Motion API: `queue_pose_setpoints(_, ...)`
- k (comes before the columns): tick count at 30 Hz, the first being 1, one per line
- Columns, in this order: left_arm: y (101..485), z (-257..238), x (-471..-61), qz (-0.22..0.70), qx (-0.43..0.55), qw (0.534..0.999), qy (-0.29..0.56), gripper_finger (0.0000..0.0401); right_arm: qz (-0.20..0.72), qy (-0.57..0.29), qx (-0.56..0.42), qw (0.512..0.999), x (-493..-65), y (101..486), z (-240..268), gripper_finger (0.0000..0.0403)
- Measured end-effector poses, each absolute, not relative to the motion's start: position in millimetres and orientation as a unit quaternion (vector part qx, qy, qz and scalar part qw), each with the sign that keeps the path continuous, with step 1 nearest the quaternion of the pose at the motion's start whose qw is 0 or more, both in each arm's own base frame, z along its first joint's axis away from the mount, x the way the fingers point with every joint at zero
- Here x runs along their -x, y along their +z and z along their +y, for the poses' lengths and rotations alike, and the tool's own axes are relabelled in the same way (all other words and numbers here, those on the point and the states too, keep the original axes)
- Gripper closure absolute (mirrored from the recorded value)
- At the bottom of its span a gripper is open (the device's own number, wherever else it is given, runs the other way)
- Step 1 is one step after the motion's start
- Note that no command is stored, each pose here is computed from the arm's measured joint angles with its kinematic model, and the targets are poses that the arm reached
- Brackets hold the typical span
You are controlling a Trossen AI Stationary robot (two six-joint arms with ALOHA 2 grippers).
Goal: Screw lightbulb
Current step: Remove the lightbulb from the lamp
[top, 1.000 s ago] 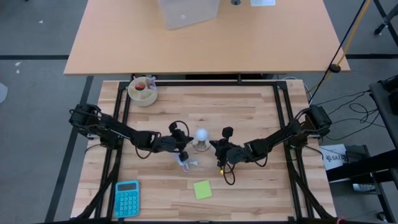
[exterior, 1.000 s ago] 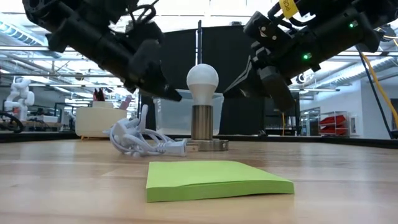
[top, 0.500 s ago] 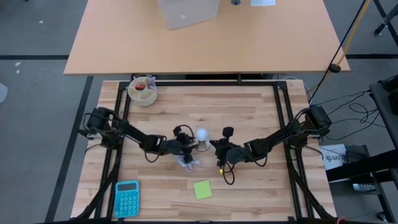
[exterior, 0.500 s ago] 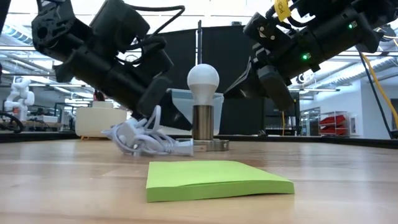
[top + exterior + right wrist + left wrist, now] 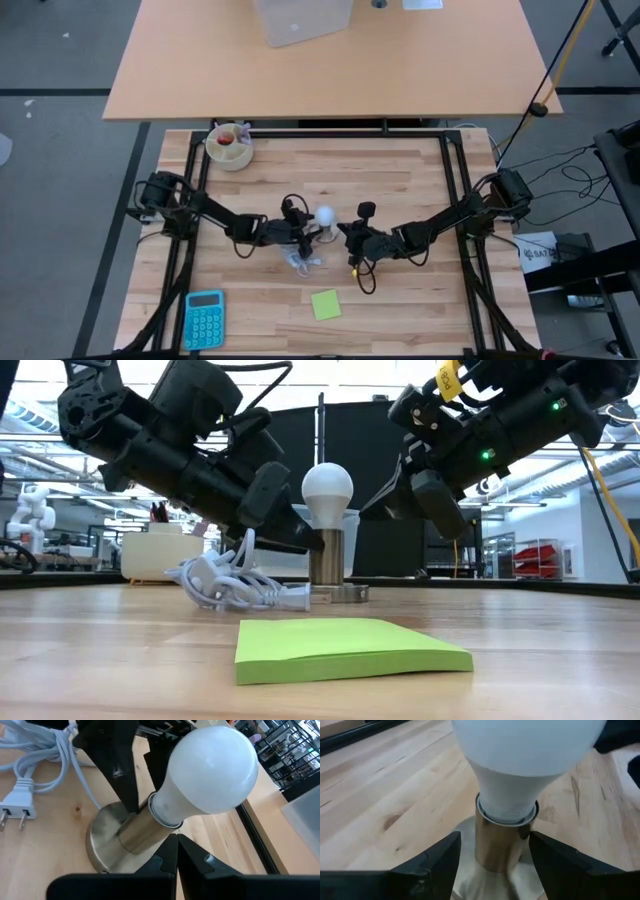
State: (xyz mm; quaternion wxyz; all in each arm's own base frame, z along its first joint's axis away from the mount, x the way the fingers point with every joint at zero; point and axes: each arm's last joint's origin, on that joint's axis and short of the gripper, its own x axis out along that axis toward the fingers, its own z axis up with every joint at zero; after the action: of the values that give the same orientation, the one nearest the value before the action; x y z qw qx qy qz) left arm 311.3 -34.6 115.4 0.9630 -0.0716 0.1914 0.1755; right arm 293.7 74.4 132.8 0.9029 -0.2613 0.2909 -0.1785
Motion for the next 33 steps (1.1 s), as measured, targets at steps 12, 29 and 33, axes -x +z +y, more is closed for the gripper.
queue_pose_setpoints(12, 112.4, -30.5, -315.2, 0.173, 0.079, 0.967, 0.171, 0.016, 0.283, -0.176, 0.268, 0.904, -295.0, 134.6, 74.8, 0.0403)
queue_pose_setpoints(29, 84.2, -29.8, -354.0, 0.167, 0.062, 0.971, 0.162, 0.016, 0.281, -0.176, 0.267, 0.905, -295.0, 134.9, 75.7, 0.0403)
queue_pose_setpoints(33, 79.4, -30.3, -358.3, 0.171, 0.058, 0.97, 0.162, 0.0168, 0.282, -0.176, 0.267, 0.905, -294.9, 134.8, 75.7, 0.0403)
